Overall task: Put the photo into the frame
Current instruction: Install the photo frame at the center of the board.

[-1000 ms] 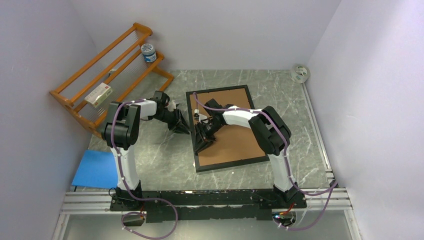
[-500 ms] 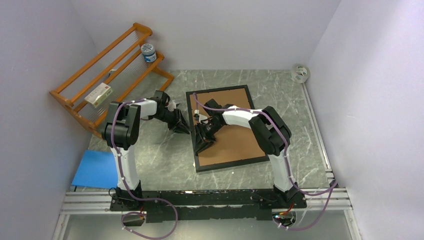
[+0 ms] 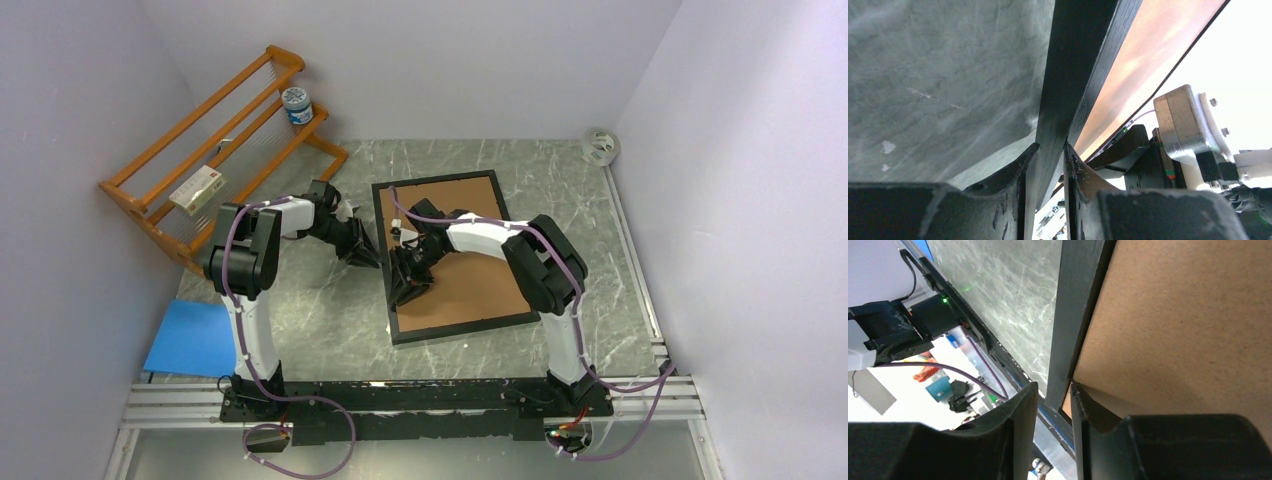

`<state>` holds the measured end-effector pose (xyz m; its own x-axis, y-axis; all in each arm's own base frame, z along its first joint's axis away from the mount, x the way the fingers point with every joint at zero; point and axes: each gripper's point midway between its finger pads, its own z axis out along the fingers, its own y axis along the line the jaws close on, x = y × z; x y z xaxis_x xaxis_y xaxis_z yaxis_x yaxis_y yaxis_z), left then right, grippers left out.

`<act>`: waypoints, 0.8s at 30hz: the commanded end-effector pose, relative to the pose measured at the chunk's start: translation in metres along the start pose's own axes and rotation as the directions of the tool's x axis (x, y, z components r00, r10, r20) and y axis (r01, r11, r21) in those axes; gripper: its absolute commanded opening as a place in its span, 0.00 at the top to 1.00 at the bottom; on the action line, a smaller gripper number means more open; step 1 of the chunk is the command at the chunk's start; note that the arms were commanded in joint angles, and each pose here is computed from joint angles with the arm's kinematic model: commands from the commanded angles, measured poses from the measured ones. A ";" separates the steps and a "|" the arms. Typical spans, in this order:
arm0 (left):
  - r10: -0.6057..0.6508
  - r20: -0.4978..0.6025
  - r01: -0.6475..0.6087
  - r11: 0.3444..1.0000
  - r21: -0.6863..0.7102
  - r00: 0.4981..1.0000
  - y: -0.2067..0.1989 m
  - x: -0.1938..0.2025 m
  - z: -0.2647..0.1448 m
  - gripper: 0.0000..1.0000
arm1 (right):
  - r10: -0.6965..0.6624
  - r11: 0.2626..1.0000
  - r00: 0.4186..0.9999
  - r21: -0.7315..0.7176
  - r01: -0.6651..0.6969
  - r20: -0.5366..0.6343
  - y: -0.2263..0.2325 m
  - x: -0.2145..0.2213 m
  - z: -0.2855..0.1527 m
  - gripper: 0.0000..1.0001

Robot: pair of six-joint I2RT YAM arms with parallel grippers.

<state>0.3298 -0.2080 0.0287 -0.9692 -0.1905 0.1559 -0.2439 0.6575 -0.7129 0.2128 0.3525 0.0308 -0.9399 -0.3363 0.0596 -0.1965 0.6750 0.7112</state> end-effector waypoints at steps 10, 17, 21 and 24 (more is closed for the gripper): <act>0.017 0.034 -0.012 0.988 -0.152 0.999 0.033 -0.006 0.005 0.70 | -0.052 0.854 0.983 0.519 -0.048 0.177 -0.108 -0.014 -0.028 0.61; 0.048 0.054 -0.042 0.994 -0.098 0.997 0.016 -0.010 0.000 0.56 | -0.122 0.912 0.849 0.395 -0.108 0.514 -0.056 -0.067 -0.119 0.60; 0.068 0.069 -0.064 0.997 -0.050 0.995 0.003 -0.014 -0.003 0.44 | -0.049 0.889 0.744 0.369 -0.272 0.667 -0.081 -0.078 -0.185 0.58; 0.086 0.079 -0.086 0.996 -0.011 0.993 -0.008 -0.017 -0.006 0.38 | -0.002 0.826 0.660 0.373 -0.423 0.752 -0.118 -0.072 -0.231 0.50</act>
<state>0.3310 -0.2079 0.0309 -0.9725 -0.1842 0.1427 -0.2300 0.6604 -0.7148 0.3451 0.2101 0.0862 -0.9112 0.1246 -0.3927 -0.0423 0.9198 0.3901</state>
